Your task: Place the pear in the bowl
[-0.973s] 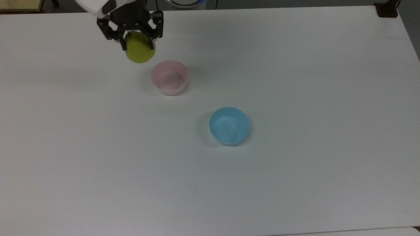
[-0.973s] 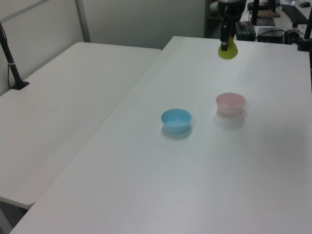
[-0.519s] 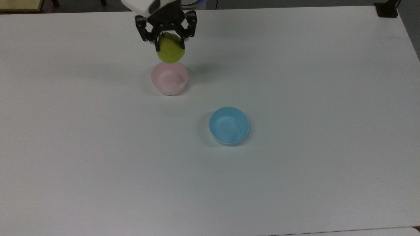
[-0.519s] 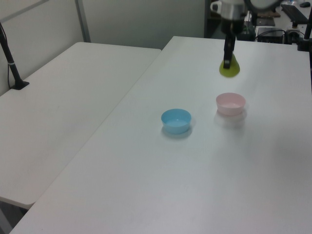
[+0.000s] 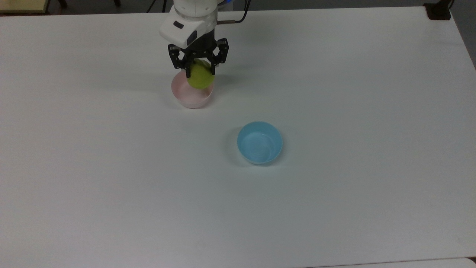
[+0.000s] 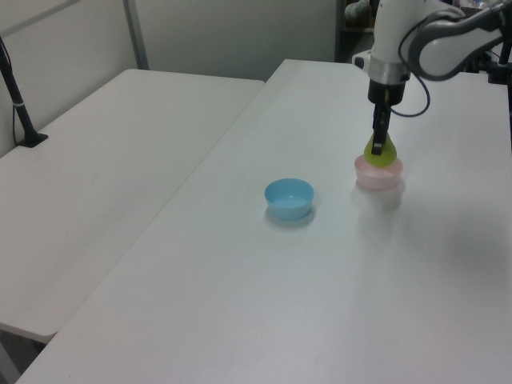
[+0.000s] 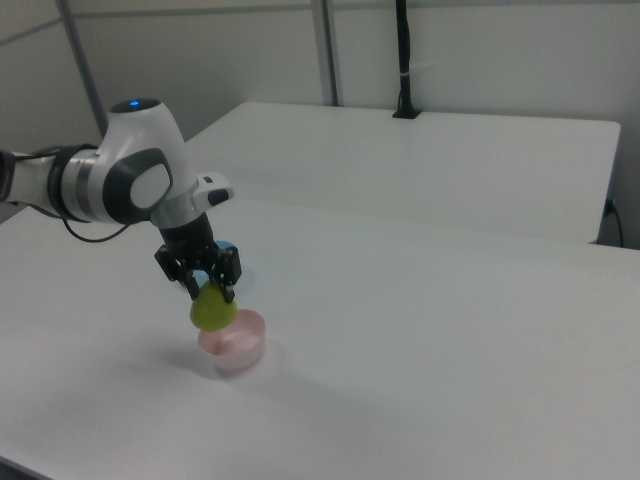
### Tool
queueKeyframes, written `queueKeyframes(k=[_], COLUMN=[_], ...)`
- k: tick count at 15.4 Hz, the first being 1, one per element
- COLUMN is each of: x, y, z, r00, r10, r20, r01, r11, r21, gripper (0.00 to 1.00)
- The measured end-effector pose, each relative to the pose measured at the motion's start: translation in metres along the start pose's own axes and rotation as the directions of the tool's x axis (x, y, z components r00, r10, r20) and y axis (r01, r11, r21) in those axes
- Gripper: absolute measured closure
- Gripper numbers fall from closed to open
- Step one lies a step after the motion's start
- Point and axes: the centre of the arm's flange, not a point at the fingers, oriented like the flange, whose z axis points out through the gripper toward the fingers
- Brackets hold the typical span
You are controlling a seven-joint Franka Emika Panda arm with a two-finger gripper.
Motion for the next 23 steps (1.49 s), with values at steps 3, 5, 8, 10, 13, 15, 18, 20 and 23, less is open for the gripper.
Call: queueKeyframes(k=[3,5,8,10,13,15,18,20,23], x=[0.002,0.005,0.006,0.007,0.005,0.005,0.017,0.027,0.039], y=[0.002,0.005,0.006,0.008,0.021,0.029,0.036,0.042,0.049], z=[0.025,0.038,0.057,0.060,0.060,0.055,0.024,-0.009,-0.069], r00=[1.000,1.000,1.000,1.000,1.000,0.999,0.998,0.996,0.992], r10=[-0.015,-0.017,-0.027,-0.026,0.015,0.043,0.064,0.078,0.102], r20=[-0.006,-0.005,0.011,0.012,0.012,0.015,0.029,0.051,0.069], r01=[0.015,0.017,0.028,0.027,-0.014,-0.041,-0.061,-0.072,-0.094], r11=[0.999,0.999,0.997,0.997,0.997,0.996,0.994,0.992,0.989], r21=[-0.031,-0.049,-0.069,-0.073,-0.076,-0.080,-0.093,-0.103,-0.117], gripper=[0.34,0.34,0.34,0.34,0.27,0.10,0.00,0.00,0.00])
